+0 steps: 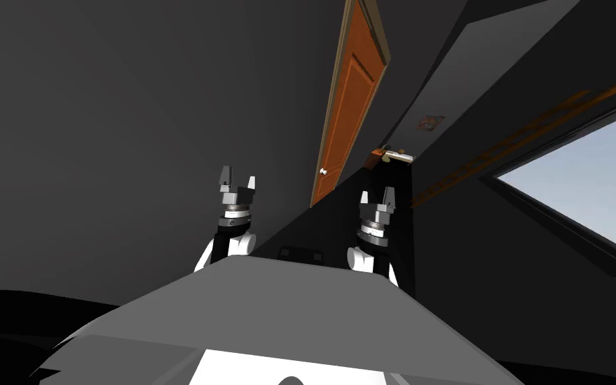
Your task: Pull the door open
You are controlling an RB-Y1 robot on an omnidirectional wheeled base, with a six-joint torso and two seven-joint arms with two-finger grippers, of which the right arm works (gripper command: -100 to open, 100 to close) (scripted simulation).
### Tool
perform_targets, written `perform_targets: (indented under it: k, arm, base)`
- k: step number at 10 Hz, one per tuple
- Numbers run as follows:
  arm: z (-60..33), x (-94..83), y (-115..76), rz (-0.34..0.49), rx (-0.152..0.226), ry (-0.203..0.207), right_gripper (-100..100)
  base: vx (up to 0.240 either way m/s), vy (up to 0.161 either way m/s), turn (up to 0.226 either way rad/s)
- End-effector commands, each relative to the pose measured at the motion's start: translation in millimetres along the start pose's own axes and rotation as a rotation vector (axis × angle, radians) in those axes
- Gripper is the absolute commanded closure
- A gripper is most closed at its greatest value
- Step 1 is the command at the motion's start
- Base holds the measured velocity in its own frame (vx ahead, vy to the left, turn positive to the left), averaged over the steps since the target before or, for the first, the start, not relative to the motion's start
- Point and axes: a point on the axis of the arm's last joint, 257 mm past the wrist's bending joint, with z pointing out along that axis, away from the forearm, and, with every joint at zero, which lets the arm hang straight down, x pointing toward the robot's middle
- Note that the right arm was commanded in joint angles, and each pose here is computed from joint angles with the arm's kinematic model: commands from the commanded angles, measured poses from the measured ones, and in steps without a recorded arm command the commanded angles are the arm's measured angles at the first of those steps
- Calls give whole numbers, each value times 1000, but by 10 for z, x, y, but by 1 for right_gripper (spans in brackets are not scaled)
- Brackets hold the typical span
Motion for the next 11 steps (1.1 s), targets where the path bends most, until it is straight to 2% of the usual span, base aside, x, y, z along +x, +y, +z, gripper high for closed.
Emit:
perform_targets:
  k: [1, 11]
  arm:
    - [-15, 24, -110, -34, 15, 13, -100]
    - [-128, 147, -742, -232, 95, 86, -100]
  base:
    - [108, -124, 85]
    - [94, -58, 59]
